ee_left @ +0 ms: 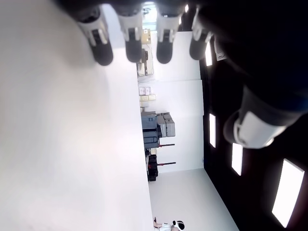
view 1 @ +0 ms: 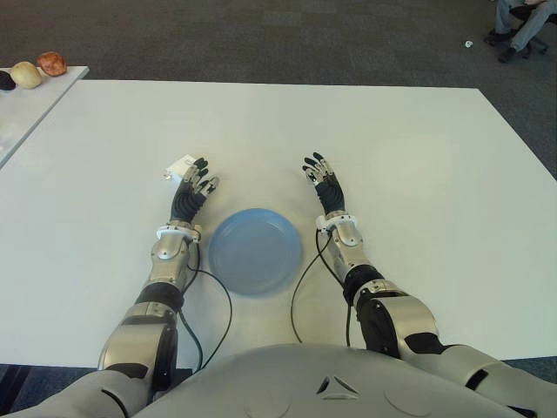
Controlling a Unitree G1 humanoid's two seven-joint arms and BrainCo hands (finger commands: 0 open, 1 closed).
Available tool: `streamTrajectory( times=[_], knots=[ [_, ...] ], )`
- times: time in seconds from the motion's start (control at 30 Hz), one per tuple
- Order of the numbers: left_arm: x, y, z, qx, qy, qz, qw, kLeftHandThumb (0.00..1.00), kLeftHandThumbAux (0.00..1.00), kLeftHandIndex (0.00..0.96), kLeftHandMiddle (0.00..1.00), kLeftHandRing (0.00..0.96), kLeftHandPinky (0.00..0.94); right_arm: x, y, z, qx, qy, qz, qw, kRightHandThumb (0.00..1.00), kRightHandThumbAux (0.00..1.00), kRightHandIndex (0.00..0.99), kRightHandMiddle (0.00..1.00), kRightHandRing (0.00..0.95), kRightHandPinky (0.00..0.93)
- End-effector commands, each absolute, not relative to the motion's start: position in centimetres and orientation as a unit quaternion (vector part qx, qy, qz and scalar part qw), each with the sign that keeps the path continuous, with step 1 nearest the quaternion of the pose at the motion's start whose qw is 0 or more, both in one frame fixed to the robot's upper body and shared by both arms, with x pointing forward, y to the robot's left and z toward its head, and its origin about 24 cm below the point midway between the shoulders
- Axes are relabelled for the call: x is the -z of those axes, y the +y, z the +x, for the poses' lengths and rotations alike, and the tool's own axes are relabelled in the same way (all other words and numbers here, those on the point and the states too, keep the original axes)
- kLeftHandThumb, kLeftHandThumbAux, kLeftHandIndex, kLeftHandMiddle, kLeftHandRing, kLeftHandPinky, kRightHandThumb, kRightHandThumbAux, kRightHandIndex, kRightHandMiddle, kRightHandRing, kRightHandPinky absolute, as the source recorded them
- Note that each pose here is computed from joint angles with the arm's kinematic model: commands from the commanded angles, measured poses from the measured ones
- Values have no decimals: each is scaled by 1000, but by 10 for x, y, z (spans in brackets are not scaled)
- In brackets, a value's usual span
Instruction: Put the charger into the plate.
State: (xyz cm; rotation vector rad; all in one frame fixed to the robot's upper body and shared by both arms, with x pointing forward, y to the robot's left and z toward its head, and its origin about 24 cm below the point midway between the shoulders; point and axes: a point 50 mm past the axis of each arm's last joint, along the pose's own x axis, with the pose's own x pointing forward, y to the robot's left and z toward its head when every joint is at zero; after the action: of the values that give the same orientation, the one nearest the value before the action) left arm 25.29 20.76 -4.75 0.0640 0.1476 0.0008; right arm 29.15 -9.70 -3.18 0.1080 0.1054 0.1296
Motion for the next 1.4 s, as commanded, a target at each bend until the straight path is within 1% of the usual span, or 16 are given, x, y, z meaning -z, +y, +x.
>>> streamTrajectory(
  times=[0.03,0.17,0.37,0.43,0.57,0.67,0.8,0.87,0.97,1.13,1.27,1.4],
  knots=[
    [104,202,195,-11,232,17,973,0,613,8,89,81,99,72,-103,259,-47,161,51,984,0,505,71,166,146,102],
    [101,202,195,-16,218,21,976,11,650,11,85,81,100,72,-104,259,-47,161,50,985,0,501,72,167,147,99],
    [97,203,197,-37,196,31,979,108,702,28,93,94,124,73,-105,259,-49,161,45,985,0,487,72,168,146,103],
    [93,205,199,-45,182,35,982,136,705,33,98,100,129,73,-106,259,-50,161,44,985,0,485,72,168,147,104],
    [77,212,202,-62,130,50,988,190,698,43,103,107,130,73,-107,259,-52,160,42,985,0,481,71,168,146,107],
    [71,211,201,-75,104,53,990,236,700,55,119,123,157,73,-108,259,-52,159,40,985,0,478,69,167,146,109],
    [61,211,201,-85,78,55,992,268,696,68,133,139,179,73,-109,259,-52,158,38,985,0,474,69,166,145,108],
    [51,212,205,-90,61,54,993,278,694,75,136,139,159,72,-110,259,-53,156,37,986,0,473,70,163,143,106],
    [42,212,210,-96,48,46,993,264,701,73,133,128,131,70,-110,261,-54,150,30,987,0,476,70,159,140,106],
    [38,213,211,-98,42,22,994,223,733,61,122,112,115,67,-111,263,-55,142,12,988,0,481,69,151,132,99],
    [39,218,214,-95,40,-9,995,149,747,51,113,104,119,66,-111,264,-53,139,-8,989,0,480,66,139,122,88],
    [38,220,215,-91,35,-14,995,113,741,46,108,101,121,62,-111,268,-49,128,-11,990,0,468,59,127,110,76]
  ],
)
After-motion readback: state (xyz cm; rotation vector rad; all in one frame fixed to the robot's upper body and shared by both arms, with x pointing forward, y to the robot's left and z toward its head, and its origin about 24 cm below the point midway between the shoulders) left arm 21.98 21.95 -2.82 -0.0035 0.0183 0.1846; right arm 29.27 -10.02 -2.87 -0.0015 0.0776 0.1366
